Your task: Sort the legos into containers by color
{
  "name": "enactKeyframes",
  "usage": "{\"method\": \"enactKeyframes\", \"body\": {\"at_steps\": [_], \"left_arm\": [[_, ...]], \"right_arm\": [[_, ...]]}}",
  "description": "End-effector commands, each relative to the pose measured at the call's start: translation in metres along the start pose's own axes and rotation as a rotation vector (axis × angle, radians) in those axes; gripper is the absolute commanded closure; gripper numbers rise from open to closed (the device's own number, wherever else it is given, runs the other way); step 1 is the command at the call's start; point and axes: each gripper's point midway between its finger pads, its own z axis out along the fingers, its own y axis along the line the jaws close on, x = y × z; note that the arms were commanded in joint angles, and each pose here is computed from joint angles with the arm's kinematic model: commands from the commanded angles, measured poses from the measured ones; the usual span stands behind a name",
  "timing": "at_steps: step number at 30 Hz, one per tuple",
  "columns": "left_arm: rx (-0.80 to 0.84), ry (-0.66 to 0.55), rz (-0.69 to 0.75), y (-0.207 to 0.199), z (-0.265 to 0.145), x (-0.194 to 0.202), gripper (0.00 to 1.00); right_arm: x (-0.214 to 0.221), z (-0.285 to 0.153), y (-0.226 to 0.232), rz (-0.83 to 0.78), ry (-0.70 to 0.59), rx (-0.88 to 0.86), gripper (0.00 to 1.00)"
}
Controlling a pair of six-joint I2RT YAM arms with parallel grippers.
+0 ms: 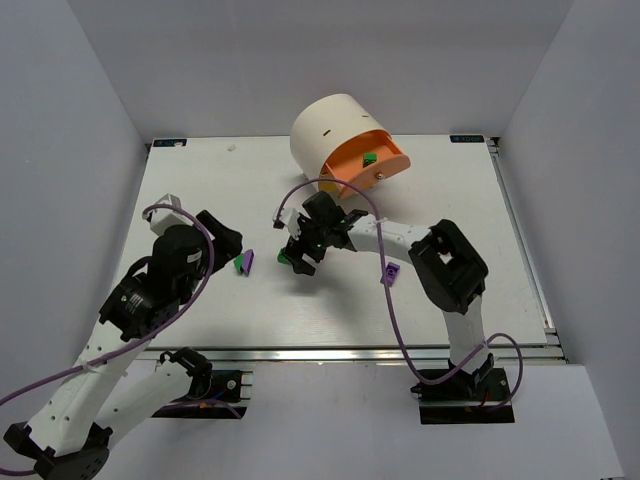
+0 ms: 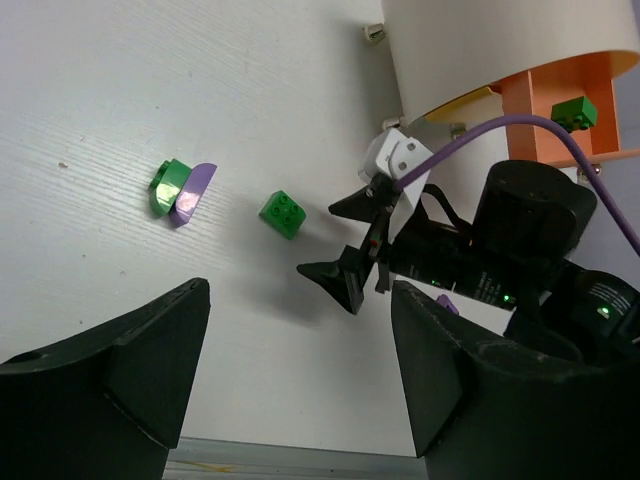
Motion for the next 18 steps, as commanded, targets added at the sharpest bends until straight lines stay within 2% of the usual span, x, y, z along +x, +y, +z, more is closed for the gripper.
{"method": "enactKeyframes", "body": {"at_steps": [1, 12, 15, 16, 18], "left_arm": [[-0.06, 0.002, -0.026, 0.015, -0.004, 0.003, 0.17], [-0.093, 0.018, -0.058, 0.027, -0.008, 0.01, 0.17], [-0.105, 0.031, -0.062, 0.031, -0.007, 0.015, 0.17], [-0.106, 0.029, -0.075, 0.031, -0.008, 0.015, 0.17], [-0.122, 0.034, -0.08, 0.037, -0.007, 0.02, 0.17]], "right_arm": [[-0.008, 0.01, -0.014, 0.066, 0.01, 0.059, 0.12], [-0.019, 0.042, -0.021, 0.078, -0.001, 0.082, 0.13], [-0.025, 0.049, -0.019, 0.051, -0.011, 0.083, 0.22], [-0.024, 0.052, -0.019, 0.049, -0.007, 0.084, 0.29], [-0.022, 0.054, -0.016, 0.037, 0.0, 0.077, 0.38]]}}
